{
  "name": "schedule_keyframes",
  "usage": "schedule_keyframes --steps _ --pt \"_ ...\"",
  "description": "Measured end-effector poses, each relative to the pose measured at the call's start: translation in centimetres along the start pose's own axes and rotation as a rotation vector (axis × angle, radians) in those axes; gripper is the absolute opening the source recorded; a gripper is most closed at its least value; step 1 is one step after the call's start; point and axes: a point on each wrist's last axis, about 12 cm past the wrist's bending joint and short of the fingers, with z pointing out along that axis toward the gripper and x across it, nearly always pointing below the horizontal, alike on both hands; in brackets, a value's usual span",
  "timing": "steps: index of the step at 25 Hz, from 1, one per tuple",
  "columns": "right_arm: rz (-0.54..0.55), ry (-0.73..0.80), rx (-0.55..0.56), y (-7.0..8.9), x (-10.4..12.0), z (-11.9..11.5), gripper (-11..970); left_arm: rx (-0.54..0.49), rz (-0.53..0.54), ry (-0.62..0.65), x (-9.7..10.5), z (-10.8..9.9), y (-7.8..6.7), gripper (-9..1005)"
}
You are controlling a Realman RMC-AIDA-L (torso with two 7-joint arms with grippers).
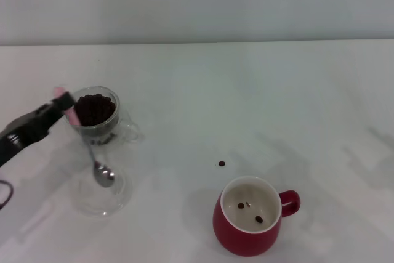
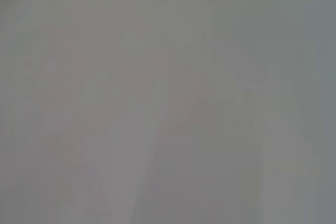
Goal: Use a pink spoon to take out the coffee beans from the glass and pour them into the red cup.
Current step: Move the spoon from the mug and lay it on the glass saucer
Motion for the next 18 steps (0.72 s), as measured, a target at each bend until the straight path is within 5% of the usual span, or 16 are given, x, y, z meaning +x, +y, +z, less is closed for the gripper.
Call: schedule_keyframes --steps 10,18 --pt "0.001 0.002 0.005 -0.1 0.2 0.4 754 -0.088 0.024 -0.050 0.0 -3.4 1.4 131" --pt "0.016 -0.006 -0.001 0.1 0.4 1.2 754 -0.127 0.023 -0.054 0.4 -3.6 2.1 131"
